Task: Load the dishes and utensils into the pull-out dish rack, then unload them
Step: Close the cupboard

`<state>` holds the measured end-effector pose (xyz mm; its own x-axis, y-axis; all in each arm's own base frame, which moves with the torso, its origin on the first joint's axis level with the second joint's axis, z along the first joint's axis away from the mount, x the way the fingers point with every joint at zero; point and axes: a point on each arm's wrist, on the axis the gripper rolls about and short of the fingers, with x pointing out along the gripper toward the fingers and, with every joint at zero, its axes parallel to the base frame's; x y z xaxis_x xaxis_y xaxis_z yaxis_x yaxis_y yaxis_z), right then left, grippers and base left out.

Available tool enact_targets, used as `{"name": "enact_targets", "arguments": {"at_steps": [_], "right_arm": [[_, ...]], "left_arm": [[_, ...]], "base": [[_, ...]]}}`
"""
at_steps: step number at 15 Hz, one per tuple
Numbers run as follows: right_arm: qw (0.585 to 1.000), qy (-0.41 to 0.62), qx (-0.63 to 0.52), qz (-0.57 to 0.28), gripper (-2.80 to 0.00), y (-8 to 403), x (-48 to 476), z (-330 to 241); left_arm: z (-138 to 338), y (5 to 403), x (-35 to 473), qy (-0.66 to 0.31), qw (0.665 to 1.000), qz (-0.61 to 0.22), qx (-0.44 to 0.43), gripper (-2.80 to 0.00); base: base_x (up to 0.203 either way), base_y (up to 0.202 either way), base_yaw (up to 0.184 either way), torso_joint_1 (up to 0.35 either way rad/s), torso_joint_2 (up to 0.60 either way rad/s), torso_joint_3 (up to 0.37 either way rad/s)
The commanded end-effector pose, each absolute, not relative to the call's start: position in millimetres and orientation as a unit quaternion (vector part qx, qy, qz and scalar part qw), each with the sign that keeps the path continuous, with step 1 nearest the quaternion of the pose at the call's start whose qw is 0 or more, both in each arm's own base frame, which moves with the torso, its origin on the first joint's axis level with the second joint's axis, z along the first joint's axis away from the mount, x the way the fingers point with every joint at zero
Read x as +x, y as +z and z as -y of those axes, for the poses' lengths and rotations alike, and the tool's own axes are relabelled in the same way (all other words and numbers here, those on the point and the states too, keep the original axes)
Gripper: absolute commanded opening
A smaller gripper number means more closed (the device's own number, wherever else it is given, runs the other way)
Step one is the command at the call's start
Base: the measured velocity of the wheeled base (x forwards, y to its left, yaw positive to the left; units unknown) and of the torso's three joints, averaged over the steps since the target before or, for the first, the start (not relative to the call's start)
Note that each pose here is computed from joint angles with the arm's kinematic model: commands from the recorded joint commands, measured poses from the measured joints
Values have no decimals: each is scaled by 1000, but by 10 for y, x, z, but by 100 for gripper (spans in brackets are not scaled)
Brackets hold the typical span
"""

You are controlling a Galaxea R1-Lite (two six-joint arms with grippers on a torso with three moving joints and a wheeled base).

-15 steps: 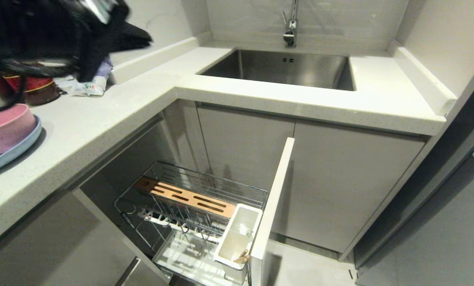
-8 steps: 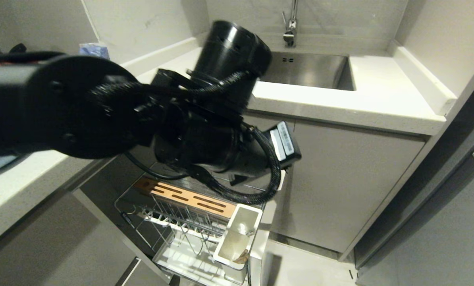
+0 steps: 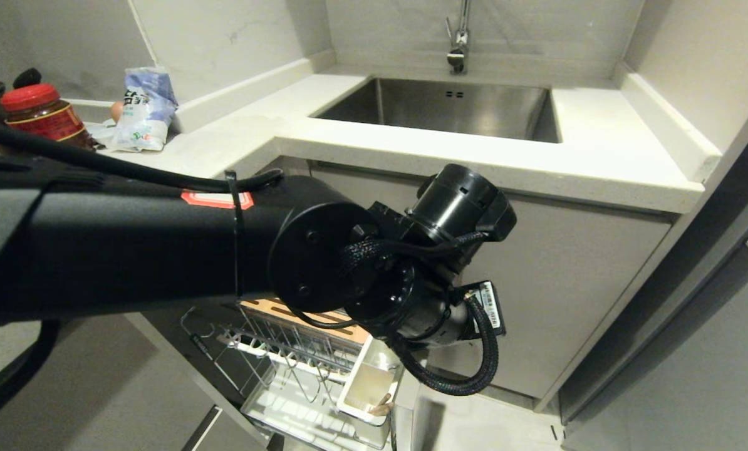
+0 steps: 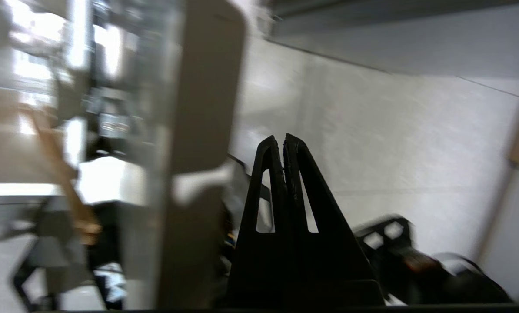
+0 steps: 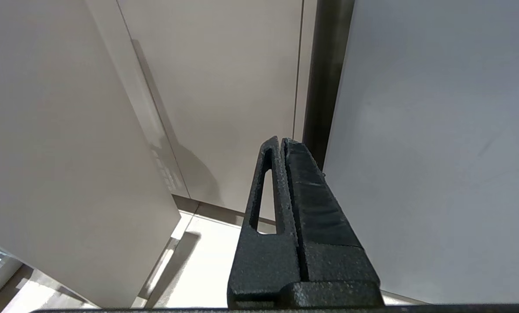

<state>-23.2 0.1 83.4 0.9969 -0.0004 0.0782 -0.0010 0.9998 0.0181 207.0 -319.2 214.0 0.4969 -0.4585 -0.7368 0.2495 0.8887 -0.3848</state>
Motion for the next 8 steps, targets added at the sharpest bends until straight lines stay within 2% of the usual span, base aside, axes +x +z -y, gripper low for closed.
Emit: {"name": "enact_targets", "arguments": {"at_steps": [1, 4, 8], "right_arm": [[1000, 0, 9, 27, -280, 762, -211, -1], [1000, 0, 9, 27, -280, 762, -211, -1], [1000, 0, 9, 27, -280, 762, -211, -1]], "left_arm": [[3190, 2121, 2100, -167, 886, -423, -86, -280], [3128, 2157, 2126, -104, 925, -364, -41, -280], [2950, 2181, 2148, -19, 945, -325, 38, -280]], "base": [[0, 0, 0, 0, 0, 0], [0, 0, 0, 0, 0, 0], [0, 0, 0, 0, 0, 0]]}}
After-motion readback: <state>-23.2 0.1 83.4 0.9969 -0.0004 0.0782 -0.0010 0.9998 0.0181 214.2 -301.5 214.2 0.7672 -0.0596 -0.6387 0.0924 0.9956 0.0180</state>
